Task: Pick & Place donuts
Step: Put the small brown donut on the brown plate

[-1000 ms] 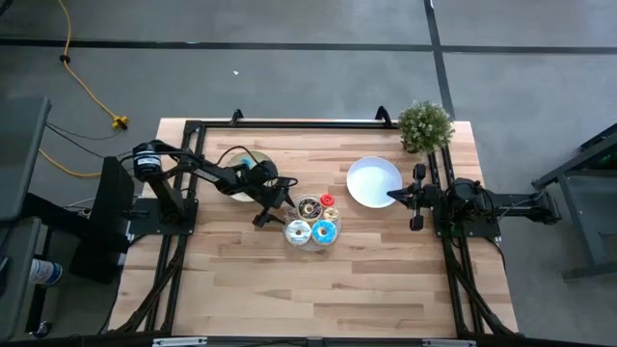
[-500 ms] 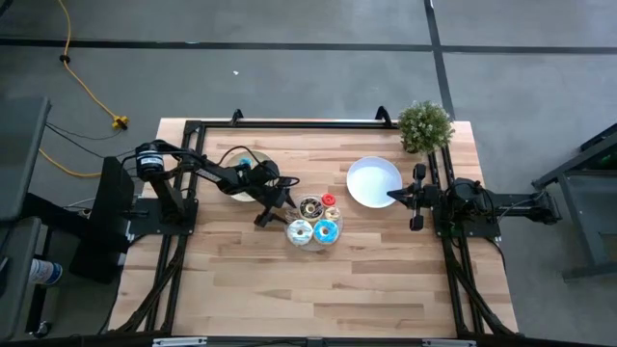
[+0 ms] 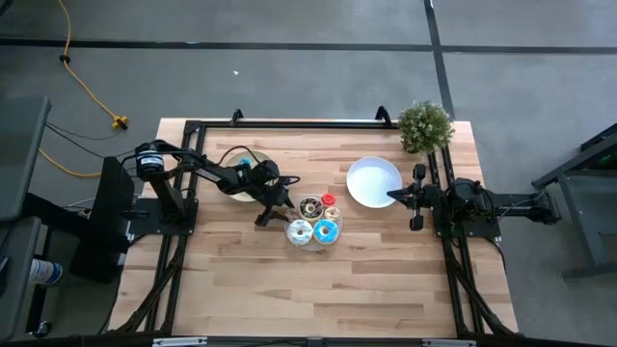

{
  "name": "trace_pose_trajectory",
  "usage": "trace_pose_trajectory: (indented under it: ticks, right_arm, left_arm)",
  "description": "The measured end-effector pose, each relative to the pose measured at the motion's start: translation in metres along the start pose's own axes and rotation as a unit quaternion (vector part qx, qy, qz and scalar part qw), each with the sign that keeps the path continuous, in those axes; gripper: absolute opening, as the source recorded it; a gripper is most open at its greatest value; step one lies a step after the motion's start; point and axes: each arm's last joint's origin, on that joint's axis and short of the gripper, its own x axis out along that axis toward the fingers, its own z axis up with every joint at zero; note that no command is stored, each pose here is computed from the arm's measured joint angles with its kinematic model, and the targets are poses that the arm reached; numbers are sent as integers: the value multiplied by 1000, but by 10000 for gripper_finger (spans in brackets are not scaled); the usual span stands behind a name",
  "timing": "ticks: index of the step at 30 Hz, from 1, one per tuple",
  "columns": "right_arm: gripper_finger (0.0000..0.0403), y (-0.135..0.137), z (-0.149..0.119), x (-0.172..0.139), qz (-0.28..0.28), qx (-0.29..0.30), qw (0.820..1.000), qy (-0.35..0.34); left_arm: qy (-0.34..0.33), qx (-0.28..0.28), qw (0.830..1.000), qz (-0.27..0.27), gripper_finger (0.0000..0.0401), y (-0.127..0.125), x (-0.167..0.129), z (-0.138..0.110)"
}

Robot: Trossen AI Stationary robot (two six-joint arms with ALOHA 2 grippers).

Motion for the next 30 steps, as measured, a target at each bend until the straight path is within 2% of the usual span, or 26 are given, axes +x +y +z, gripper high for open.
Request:
trace_pose_trajectory:
  ticks: [5,17,23,30]
  right_arm:
    - [0,0,0,0,0,0,1000,0]
    - [0,0,0,0,0,0,1000,0]
    - [0,0,0,0,0,0,1000,0]
    - [0,0,0,0,0,0,1000,0]
  left_arm:
    - [5,-3,1000,10,204,-1,-6,5]
    - [42,-16,997,63,204,-11,-41,15]
    - [30,-80,992,95,204,-18,-58,11]
    - [39,-158,981,106,204,-26,-79,5]
